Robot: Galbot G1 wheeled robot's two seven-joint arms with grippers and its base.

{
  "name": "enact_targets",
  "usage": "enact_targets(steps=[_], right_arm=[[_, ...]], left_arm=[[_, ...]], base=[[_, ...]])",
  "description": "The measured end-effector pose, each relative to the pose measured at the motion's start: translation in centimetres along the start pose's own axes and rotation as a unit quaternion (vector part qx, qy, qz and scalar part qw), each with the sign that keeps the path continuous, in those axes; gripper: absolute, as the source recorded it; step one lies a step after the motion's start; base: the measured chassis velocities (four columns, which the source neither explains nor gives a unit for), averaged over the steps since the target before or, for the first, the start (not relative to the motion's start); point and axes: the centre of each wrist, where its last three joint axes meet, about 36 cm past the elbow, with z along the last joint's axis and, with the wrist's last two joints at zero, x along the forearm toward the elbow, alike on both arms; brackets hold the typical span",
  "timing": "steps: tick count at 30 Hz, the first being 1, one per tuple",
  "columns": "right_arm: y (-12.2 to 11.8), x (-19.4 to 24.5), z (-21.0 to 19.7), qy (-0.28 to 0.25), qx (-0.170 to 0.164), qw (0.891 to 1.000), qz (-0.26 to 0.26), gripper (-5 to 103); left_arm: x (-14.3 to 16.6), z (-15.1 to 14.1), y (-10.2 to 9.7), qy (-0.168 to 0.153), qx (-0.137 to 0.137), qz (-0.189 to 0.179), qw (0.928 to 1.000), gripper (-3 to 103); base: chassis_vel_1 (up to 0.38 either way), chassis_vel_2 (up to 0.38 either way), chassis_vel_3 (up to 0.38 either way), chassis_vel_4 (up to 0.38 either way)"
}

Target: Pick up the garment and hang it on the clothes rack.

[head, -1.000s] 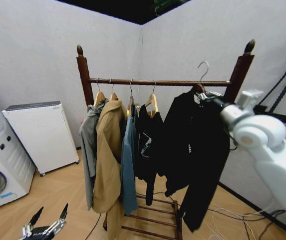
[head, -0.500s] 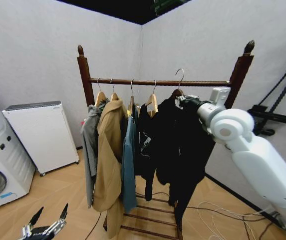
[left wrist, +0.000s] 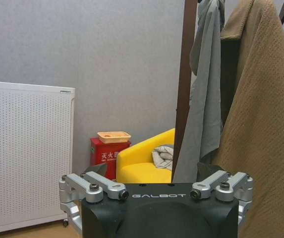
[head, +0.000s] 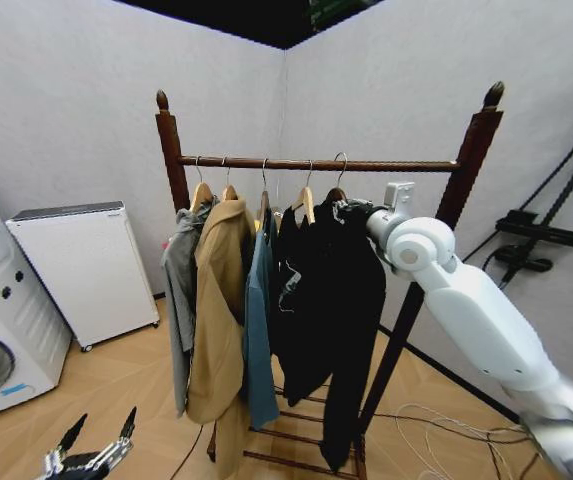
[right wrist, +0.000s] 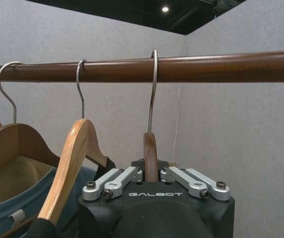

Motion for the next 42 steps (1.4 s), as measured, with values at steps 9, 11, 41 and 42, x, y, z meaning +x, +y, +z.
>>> enact_targets(steps=[9,11,41,42], right_arm=[[-1.2,1.9,0.7,-0.023,-0.01,0.999,-0.026,36],[-1.6,2.6,0.7,-0.028,-0.013,0.999,-0.031,41],[1.2,18.2,10.3,0.036,-0.009,0.998,0.051,100],[1.2,18.6,10.5,0.038,-0.008,0.998,0.056,100]], left_arm=[[0.0,0.0,0.0,0.0,0.0,0.0,1.0,100],[0.0,0.0,0.0,0.0,0.0,0.0,1.0,100],[0.0,0.0,0.0,0.0,0.0,0.0,1.0,100],[0.0,0.0,0.0,0.0,0.0,0.0,1.0,100]], base=[[0.0,0.0,0.0,0.0],[0.0,0.0,0.0,0.0],[0.002,-0.003,-0.005,0.003],[0.032,-0.06,-0.076,0.047]])
